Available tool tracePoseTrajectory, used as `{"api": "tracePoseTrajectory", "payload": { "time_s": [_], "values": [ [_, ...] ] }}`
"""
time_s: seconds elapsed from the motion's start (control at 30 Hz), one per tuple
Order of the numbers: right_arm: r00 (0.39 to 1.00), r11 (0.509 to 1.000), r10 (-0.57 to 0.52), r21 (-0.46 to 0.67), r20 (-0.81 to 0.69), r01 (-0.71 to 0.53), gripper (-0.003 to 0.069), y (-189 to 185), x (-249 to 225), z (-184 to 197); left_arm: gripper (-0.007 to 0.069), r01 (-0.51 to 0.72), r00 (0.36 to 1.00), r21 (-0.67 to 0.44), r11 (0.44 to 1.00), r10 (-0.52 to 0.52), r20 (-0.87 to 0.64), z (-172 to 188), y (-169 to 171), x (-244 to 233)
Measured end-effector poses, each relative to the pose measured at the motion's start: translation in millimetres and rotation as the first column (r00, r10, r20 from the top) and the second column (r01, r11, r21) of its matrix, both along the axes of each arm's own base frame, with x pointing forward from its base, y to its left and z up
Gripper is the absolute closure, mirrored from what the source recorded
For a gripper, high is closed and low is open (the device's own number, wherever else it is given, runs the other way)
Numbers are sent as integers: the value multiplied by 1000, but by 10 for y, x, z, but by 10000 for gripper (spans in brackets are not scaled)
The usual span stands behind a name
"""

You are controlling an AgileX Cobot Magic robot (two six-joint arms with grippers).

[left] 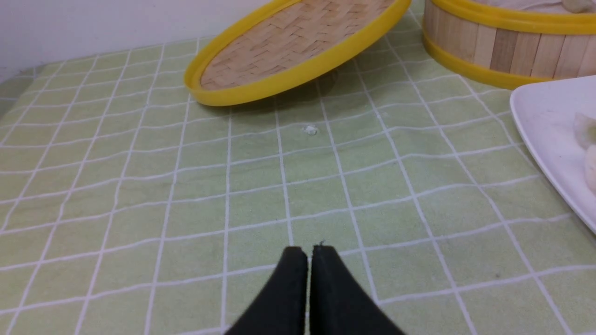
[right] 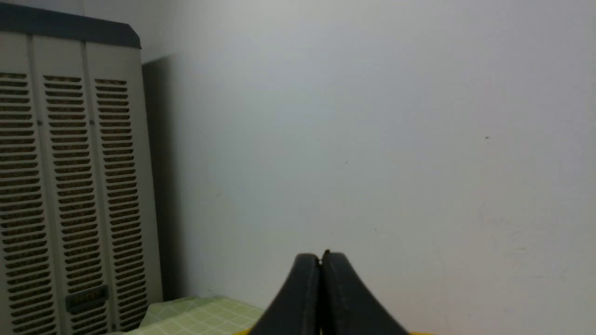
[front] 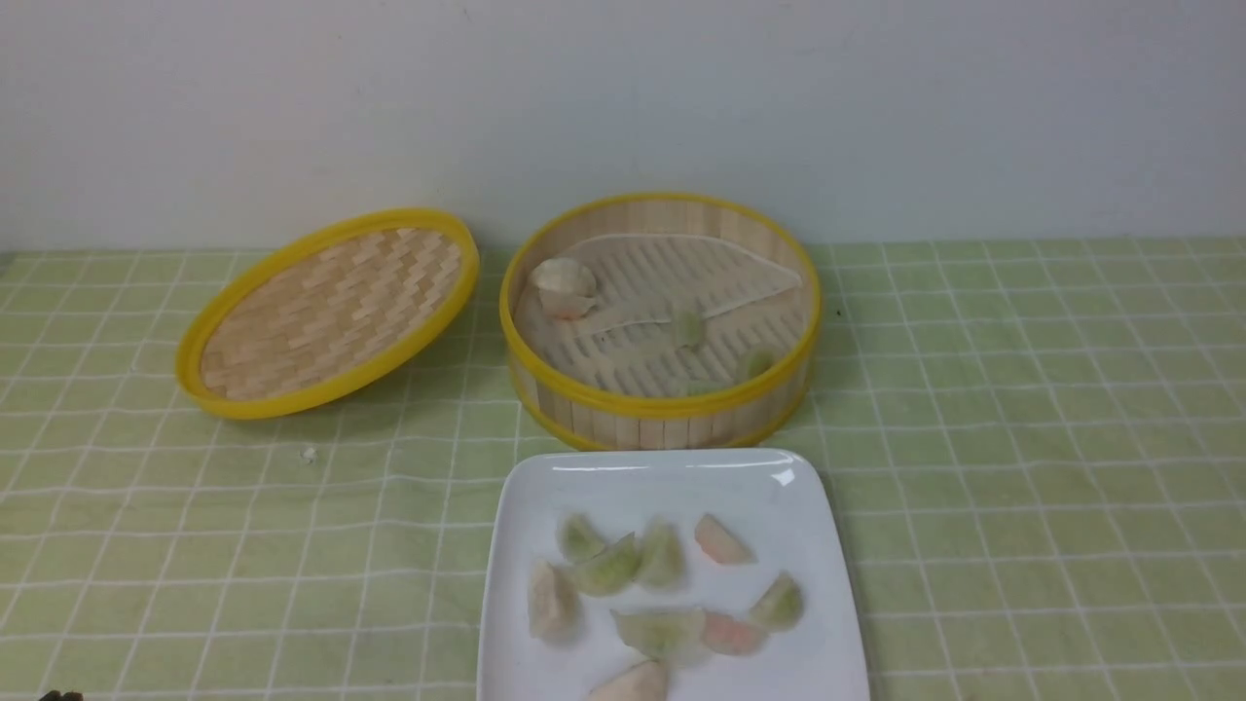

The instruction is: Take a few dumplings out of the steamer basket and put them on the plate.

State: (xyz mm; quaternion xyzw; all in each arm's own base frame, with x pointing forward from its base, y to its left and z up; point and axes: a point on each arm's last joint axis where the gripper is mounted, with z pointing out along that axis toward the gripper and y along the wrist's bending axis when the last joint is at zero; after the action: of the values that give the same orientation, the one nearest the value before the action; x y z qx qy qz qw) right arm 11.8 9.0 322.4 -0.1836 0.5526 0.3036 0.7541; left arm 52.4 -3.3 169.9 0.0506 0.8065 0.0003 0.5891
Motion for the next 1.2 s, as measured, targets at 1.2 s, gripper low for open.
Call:
{"api": "tracePoseTrajectory", "payload": {
  "time_s": [1.2],
  "values": [
    [700,789,-611,-350,-370,505,673,-59,424,-1422,631,0,1000,0,1000,0,0,0,0,0]
  ]
}}
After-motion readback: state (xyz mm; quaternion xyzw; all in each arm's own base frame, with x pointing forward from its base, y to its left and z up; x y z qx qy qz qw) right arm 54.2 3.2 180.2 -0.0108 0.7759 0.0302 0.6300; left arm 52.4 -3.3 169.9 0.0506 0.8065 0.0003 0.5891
